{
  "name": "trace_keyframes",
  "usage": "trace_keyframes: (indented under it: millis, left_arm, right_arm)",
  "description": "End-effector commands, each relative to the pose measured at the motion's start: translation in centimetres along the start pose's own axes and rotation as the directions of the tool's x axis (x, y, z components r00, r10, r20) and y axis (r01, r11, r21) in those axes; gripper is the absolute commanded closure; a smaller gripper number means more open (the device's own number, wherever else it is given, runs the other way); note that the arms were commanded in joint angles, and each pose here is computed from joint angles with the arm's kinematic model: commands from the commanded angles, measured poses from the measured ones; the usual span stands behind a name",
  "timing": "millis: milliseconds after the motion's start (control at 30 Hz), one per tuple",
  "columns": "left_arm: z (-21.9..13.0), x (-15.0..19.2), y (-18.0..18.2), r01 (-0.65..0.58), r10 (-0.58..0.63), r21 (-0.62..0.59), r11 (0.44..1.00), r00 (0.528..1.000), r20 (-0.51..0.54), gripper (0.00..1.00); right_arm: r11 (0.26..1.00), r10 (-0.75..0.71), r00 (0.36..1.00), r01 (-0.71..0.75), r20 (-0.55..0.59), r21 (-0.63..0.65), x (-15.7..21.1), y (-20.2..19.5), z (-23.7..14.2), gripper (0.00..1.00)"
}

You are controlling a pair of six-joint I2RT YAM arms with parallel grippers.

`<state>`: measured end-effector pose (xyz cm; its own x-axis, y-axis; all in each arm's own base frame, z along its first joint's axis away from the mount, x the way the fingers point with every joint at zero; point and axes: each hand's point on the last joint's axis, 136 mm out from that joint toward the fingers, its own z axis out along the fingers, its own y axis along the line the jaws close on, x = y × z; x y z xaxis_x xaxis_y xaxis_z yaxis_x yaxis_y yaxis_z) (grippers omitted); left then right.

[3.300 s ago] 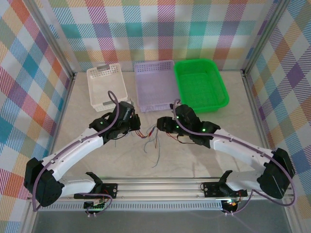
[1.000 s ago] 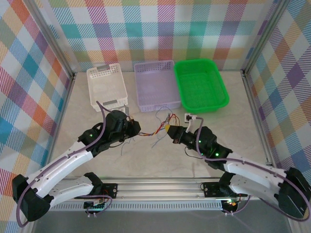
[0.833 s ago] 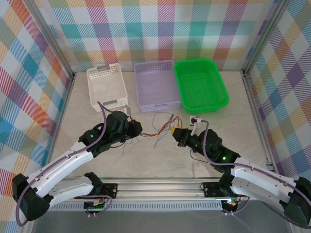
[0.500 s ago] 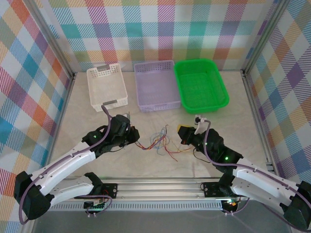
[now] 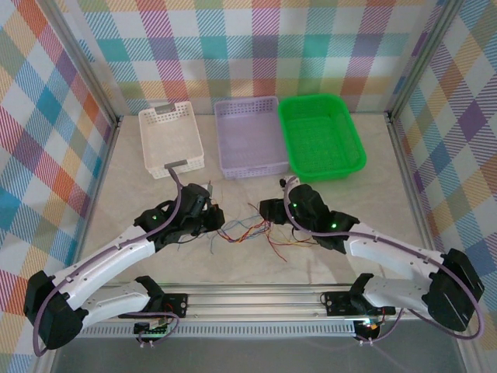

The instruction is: Untangle the cables

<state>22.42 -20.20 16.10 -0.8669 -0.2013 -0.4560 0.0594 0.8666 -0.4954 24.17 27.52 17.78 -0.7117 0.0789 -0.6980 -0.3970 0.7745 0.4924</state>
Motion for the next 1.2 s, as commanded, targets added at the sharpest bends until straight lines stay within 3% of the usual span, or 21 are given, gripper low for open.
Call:
trace_keyframes:
  millis: [0,267,467,633,767,1000,1167]
  left_arm:
    - [-1.0,-0.9,-1.1,-0.048,0.047,0.034,0.998,0.999,0.021,1.0]
    - [-1.6,-1.1,-1.3,-0.069,0.068,0.041,0.997,0.997,0.031,1.0]
    - [-2.6,-1.5,-1.8,-0.117,0.111,0.075,0.99,0.991,0.071,1.0]
    - [-2.2,-1.2,-1.1,-0.111,0.107,0.053,0.992,0.992,0.068,1.0]
    - [-1.9,-1.3,-0.4,-0.088,0.087,0.016,0.996,0.993,0.074,1.0]
    - [-0.8,-1.7,-0.7,-0.087,0.088,-0.048,0.995,0.996,0.003,1.0]
    - [-0.5,-3.0,-1.8,-0.09,0.09,-0.038,0.995,0.996,0.018,1.0]
  right_arm:
    - [0.995,-0.078,0.997,0.076,-0.022,-0.057,0.2,1.1,0.3,0.44]
    - [0.996,-0.054,0.985,0.065,-0.162,0.066,4.0,-2.1,3.0,0.41]
    - [0.992,0.033,0.973,-0.004,-0.226,0.126,5.5,-3.5,4.5,0.45]
    - [0.999,0.039,0.965,-0.039,-0.259,0.002,6.1,-1.3,5.8,0.51]
    - [0.989,0.01,0.963,-0.05,-0.27,-0.141,6.8,0.7,5.4,0.48]
    - [0.972,-0.111,0.971,0.062,-0.214,-0.226,6.7,1.2,3.4,0.39]
    - [0.942,-0.209,0.966,0.157,-0.153,-0.295,6.3,2.1,2.5,0.37]
